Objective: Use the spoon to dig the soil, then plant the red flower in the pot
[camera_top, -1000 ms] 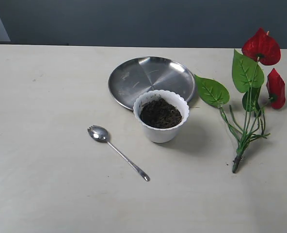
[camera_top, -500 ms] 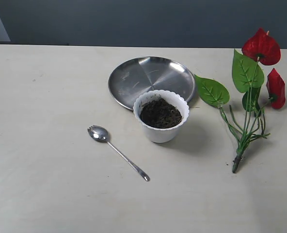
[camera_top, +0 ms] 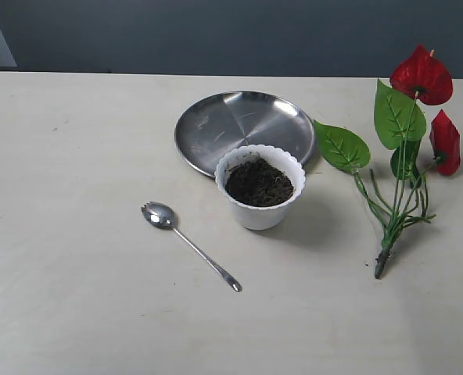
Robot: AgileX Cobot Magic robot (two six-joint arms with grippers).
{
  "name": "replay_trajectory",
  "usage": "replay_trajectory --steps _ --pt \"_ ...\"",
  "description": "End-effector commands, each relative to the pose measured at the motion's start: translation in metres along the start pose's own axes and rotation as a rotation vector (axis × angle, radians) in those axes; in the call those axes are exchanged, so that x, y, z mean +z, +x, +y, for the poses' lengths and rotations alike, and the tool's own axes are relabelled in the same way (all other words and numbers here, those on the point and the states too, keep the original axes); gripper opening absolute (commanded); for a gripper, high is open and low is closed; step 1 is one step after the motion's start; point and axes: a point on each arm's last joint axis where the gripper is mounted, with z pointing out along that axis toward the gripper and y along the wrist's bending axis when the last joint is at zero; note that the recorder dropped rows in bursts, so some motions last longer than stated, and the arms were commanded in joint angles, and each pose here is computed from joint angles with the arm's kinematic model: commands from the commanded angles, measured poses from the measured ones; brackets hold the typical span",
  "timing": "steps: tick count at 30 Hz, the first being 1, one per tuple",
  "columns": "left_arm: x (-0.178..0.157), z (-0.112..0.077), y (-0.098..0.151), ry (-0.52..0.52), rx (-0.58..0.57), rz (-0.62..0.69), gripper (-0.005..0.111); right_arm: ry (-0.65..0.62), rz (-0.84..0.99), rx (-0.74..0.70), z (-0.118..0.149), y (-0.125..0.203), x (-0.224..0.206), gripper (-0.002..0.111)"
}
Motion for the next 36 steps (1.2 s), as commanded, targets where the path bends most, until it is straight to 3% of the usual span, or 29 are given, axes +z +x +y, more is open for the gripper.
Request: replay_trajectory --steps 1,6,8,15,16,17,20,22,25,29,33,36 --pt "0.0 0.0 -0.002 0.006 -0.005 -0.009 0.0 -0.029 -0.049 -0.008 0.002 -0.004 -0.001 0.0" --pt "0.0 0.0 -0.002 0.006 -0.005 -0.009 0.0 -0.044 -0.057 -0.014 0.004 -0.005 -0.001 0.0" --pt "0.0 0.0 -0.002 0.006 -0.005 -0.009 0.0 -0.04 -0.043 0.053 0.003 -0.003 -0.001 0.0" --pt "0.0 0.0 -0.002 0.006 -0.005 -0.009 0.0 -0.293 0.349 -0.33 0.075 -0.021 0.042 0.0" --pt "0.0 0.0 -0.002 0.006 -0.005 -0.009 0.0 -0.353 0.506 -0.409 0.091 -0.021 0.063 0.0" --pt "0.0 0.0 -0.002 0.006 -0.005 -0.009 0.0 -0.371 0.588 -0.443 0.097 -0.021 0.072 0.0" --pt "0.0 0.0 -0.002 0.006 -0.005 -0.009 0.0 -0.5 0.851 -0.364 0.108 0.003 0.124 0.0" --pt "0.0 0.0 -0.002 0.006 -0.005 -0.009 0.0 -0.486 0.964 -0.328 0.099 0.037 0.165 0.0" --pt "0.0 0.0 -0.002 0.006 -0.005 -0.009 0.0 -0.326 0.941 -0.393 0.085 0.067 0.201 0.0" --pt "0.0 0.0 -0.002 0.006 -0.005 -0.009 0.0 -0.022 0.824 -0.669 0.06 0.1 0.23 0.0" --pt "0.0 0.0 -0.002 0.006 -0.005 -0.009 0.0 -0.05 1.073 -1.025 0.071 0.174 0.216 0.0" --pt "0.0 0.0 -0.002 0.006 -0.005 -0.009 0.0 -0.029 1.292 -1.201 0.093 0.206 0.208 0.0"
